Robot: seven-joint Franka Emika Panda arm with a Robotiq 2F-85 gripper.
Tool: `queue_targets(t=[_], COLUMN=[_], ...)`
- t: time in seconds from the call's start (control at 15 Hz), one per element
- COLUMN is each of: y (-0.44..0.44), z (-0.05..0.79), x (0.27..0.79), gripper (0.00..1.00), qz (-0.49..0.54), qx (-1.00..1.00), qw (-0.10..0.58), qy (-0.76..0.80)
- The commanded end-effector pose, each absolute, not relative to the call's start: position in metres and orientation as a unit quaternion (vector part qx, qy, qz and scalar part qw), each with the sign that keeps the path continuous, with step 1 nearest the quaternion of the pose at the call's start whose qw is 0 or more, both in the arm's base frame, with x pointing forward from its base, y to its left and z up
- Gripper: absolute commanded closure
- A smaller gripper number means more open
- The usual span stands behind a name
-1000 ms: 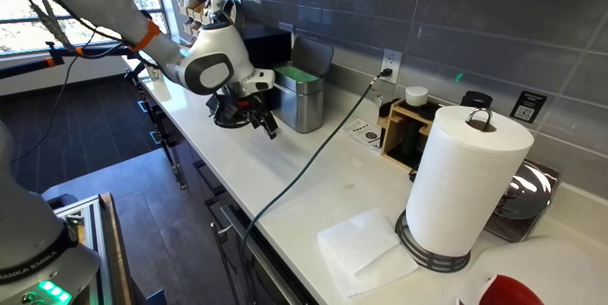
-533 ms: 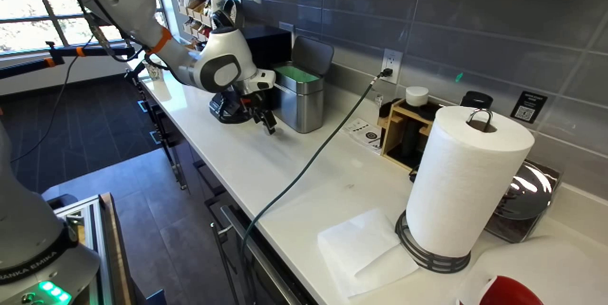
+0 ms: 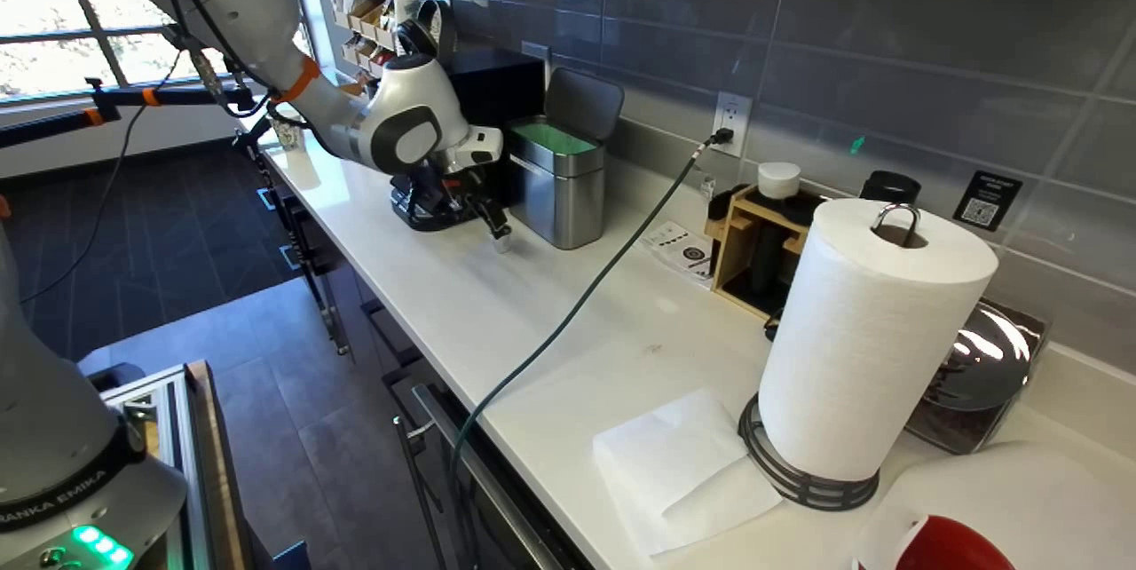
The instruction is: Wipe the counter with the paper towel
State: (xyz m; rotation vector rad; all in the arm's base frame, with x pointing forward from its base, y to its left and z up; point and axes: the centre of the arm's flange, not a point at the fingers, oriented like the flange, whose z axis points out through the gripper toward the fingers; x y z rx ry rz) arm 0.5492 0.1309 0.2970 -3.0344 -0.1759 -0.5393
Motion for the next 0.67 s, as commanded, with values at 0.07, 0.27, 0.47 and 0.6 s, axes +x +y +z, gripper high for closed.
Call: queue_targets(t=[0.07, 0.27, 0.47, 0.6], y=[0.15, 0.16, 0.166, 0.168], z=[0.277, 0.271, 0.266, 0.264], x=[0.558, 0.563, 0.572, 0.579], gripper=[0.0, 0.0, 0.0, 0.0], qz=[-0.193, -0.196, -0.204, -0.208], qx=[-0.978, -0.976, -0.975, -0.974], qw=[0.033, 0.022, 0.001, -0.01], qy=[-0.074, -0.089, -0.092, -0.09])
